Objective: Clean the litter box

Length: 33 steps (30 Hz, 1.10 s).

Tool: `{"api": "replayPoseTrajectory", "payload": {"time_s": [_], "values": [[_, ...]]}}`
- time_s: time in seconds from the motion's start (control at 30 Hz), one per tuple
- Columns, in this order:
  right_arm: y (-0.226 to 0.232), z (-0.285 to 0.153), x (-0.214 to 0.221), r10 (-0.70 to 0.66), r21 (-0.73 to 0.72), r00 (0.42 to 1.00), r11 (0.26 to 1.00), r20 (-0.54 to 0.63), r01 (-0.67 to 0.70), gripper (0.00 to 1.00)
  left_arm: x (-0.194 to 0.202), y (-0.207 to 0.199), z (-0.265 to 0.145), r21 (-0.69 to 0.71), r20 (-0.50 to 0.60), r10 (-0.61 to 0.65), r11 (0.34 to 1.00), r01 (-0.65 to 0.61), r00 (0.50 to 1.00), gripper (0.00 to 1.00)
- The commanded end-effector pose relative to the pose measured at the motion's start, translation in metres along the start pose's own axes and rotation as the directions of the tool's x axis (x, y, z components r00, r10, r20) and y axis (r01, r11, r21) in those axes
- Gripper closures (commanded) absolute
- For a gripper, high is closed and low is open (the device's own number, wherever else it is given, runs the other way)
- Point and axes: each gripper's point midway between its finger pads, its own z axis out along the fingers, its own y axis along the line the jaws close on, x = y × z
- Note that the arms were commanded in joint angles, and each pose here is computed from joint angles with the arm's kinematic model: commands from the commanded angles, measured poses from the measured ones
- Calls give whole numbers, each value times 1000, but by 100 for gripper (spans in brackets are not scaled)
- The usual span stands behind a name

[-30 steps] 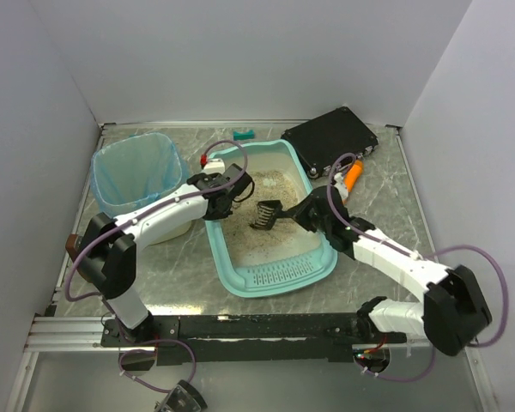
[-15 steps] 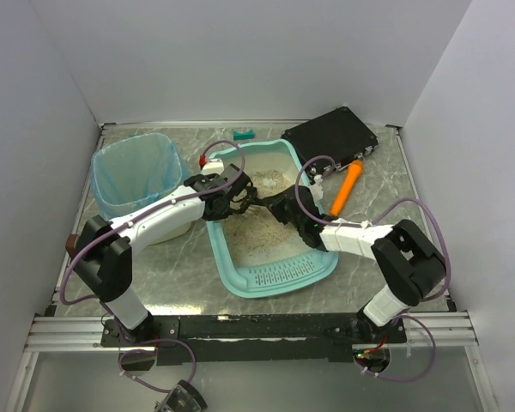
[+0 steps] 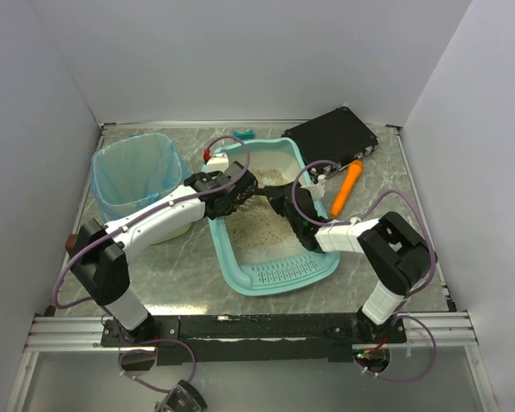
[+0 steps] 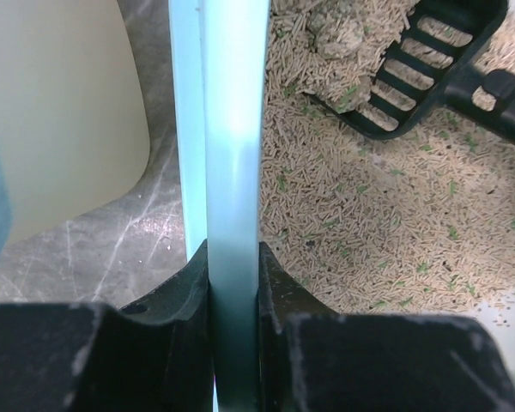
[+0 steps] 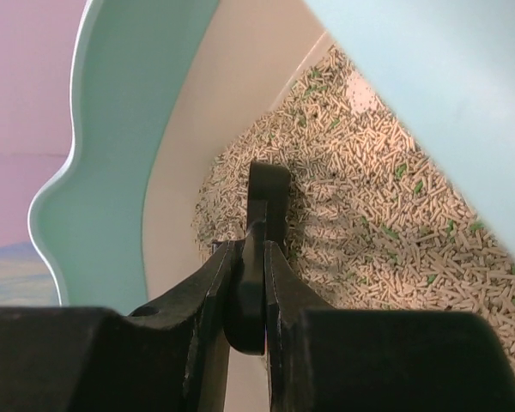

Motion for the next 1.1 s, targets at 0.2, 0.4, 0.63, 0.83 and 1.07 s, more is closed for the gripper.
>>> {"api": "replayPoseTrajectory", "payload": {"time_s": [0.2, 0.4, 0.63, 0.83, 1.07], "values": [[12, -22, 21, 30, -180, 989, 982, -145, -56, 100, -84, -54, -97, 336, 208, -244, 927, 165, 947, 99], [17, -33, 0, 35, -194, 996, 980, -78, -50, 100, -64, -39, -74, 258, 163, -246, 945, 199, 955, 99], [17, -40, -8, 96, -247, 990, 962, -105, -120, 100, -53, -18, -59, 215, 139, -274, 946, 241, 952, 99], [16, -49, -21, 124, -252, 989, 957, -81, -140, 100, -40, -2, -46, 169, 112, -291, 948, 270, 950, 99], [16, -61, -39, 139, -261, 990, 955, -35, -144, 100, -38, 3, -44, 164, 106, -302, 945, 283, 947, 99]]}}
